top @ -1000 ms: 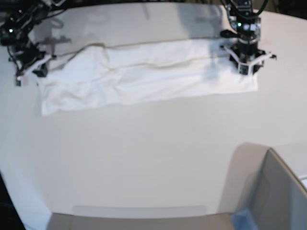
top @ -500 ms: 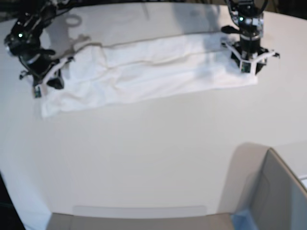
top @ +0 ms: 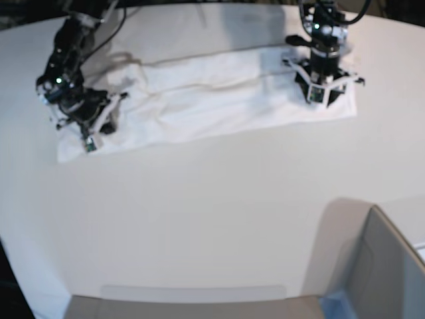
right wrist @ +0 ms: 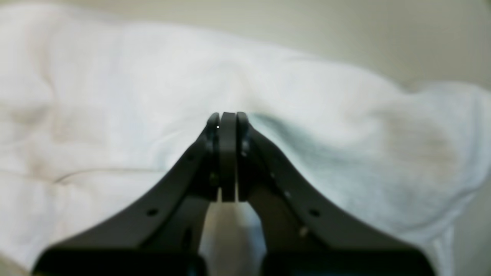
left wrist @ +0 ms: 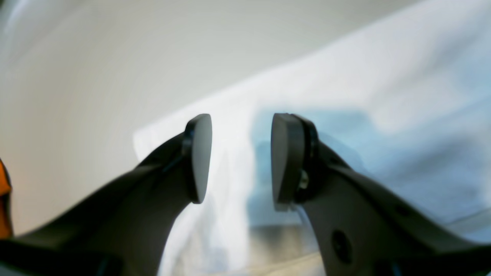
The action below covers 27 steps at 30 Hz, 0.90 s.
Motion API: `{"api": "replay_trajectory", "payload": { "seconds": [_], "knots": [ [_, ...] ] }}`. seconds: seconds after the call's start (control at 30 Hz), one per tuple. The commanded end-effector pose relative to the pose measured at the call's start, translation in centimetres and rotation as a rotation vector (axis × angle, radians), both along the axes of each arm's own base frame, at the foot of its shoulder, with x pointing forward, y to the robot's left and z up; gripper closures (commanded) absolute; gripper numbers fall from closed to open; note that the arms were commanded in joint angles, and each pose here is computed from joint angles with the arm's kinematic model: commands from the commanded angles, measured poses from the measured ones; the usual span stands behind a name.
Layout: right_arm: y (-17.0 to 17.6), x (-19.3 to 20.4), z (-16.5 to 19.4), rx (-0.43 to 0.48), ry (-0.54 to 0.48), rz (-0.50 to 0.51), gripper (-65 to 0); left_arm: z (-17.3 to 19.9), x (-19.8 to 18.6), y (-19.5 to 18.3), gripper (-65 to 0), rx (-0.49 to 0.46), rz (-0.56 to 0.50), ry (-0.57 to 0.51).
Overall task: Layout the t-shirt on the table in an organized manner, then fold the t-shirt properly
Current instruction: 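Move the left gripper to the strip's end and lower it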
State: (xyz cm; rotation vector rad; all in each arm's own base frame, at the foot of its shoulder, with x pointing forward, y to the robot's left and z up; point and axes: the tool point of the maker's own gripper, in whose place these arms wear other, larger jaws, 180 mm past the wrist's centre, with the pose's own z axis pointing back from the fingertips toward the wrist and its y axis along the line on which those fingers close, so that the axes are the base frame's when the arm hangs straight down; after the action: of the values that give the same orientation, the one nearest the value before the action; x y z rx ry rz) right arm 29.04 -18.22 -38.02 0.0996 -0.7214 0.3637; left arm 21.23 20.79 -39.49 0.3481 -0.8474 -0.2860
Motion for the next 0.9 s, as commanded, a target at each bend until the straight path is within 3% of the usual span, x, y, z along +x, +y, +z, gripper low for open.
{"api": "replay_trajectory", "payload": {
  "seconds": [0.0, 0.27, 0.47, 0.63, 0.87],
  "knots": [
    [-0.1, 0.8, 0.5, -0.001, -0.035, 0.010, 0.0, -0.1, -0.2, 0.7, -24.9, 0.017, 0.009, -0.002],
    [-1.0, 0.5, -2.8, -0.020, 0.022, -0.007, 0.0, -4.3, -1.1, 6.0, -24.9, 0.024, 0.136, 0.034],
    [-5.1, 1.3, -1.7, -0.056, -0.004, -0.132, 0.0, -6.0, 1.7, 6.8, -24.9, -0.003, 0.165, 0.025],
    [-6.3, 1.1, -1.8, -0.106, 0.014, -0.149, 0.0, -4.6, 4.4, 5.9, -25.0, -0.009, 0.137, -0.027],
    [-5.9, 0.9, -2.1, -0.097, 0.021, -0.152, 0.0, -0.2, 5.6, 5.9, -25.1, 0.027, 0.123, -0.130]
  ]
}}
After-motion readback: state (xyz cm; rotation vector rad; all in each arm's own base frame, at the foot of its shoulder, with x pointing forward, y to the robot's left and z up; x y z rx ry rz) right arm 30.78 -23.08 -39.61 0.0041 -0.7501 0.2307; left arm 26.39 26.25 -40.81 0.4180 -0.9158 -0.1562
